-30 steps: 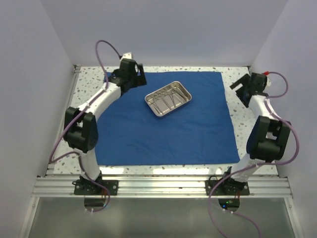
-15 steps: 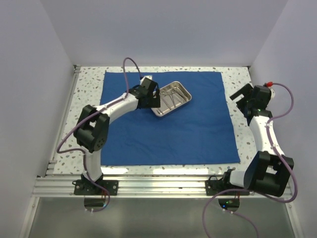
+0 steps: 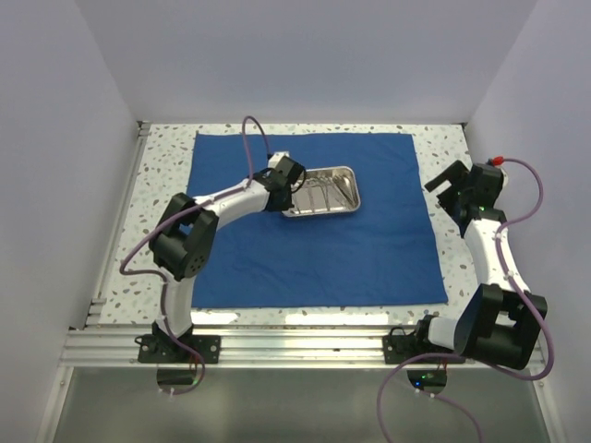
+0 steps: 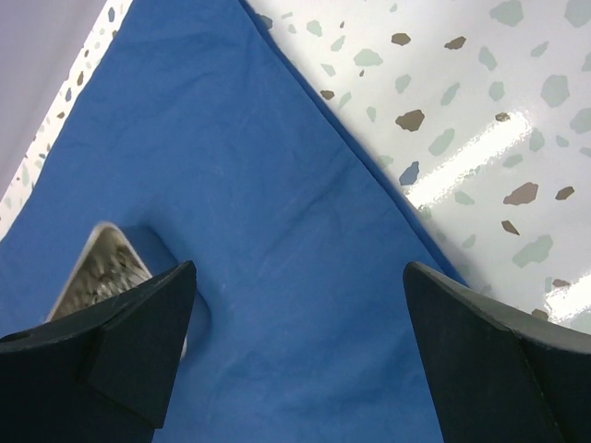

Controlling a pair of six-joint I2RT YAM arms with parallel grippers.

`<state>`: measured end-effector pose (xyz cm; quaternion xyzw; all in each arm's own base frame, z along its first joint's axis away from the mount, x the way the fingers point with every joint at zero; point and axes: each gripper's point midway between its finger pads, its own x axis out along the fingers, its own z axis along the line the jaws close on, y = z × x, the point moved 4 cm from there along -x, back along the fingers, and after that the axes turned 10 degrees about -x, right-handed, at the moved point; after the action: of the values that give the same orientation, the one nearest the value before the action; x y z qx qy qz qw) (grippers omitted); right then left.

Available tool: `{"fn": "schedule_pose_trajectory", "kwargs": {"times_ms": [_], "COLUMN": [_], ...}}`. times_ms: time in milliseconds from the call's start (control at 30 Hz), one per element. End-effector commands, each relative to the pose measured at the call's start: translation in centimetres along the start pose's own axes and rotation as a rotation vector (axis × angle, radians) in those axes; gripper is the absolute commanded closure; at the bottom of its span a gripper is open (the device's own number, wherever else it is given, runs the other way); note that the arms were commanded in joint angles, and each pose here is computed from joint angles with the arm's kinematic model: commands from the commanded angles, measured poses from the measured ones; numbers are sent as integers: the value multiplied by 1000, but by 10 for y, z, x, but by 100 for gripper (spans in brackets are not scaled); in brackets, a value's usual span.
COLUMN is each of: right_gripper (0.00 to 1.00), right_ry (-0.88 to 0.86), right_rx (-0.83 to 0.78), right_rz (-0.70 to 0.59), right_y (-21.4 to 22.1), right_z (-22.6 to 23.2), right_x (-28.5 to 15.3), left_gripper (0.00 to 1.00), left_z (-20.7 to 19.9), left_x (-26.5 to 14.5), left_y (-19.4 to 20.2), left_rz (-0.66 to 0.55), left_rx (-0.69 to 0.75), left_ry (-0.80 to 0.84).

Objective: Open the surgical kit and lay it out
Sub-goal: Move the container from the surgical kit.

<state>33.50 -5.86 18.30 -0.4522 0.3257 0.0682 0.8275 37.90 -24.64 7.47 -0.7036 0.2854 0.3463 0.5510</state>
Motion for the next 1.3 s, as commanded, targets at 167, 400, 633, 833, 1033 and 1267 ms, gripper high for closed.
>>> {"fn": "schedule_pose_trajectory", "kwargs": {"times_ms": [167,400,633,833,1033,1267], "right_gripper": [1,1,1,1,1,1], "right_ry": [-45,-53,-54,-77,-94,-110], "right_rx": [-21,-21,-17,-4,2,17], "right_rz": [-19,-28,-19,-14,-5,11], "right_y": [-3,-5,-4,-6,-12,-12], "right_z": [6,8,8,13,19,22], "right_x": [-2,-3,1,6,11,22], "left_gripper": [100,100,100,100,100,100], "left_z": [14,62,109,159,198,219], "left_x": [9,24,33,52,47,38], "left_y": [-30,-73,-129,-178,-209,-209], "left_rz": [-66,-88,-130,-109,-135,-152], "left_rx": [-13,-109,-85,-24,42,140], "left_ry": [-90,-127,-185,-236,-298,-353]}}
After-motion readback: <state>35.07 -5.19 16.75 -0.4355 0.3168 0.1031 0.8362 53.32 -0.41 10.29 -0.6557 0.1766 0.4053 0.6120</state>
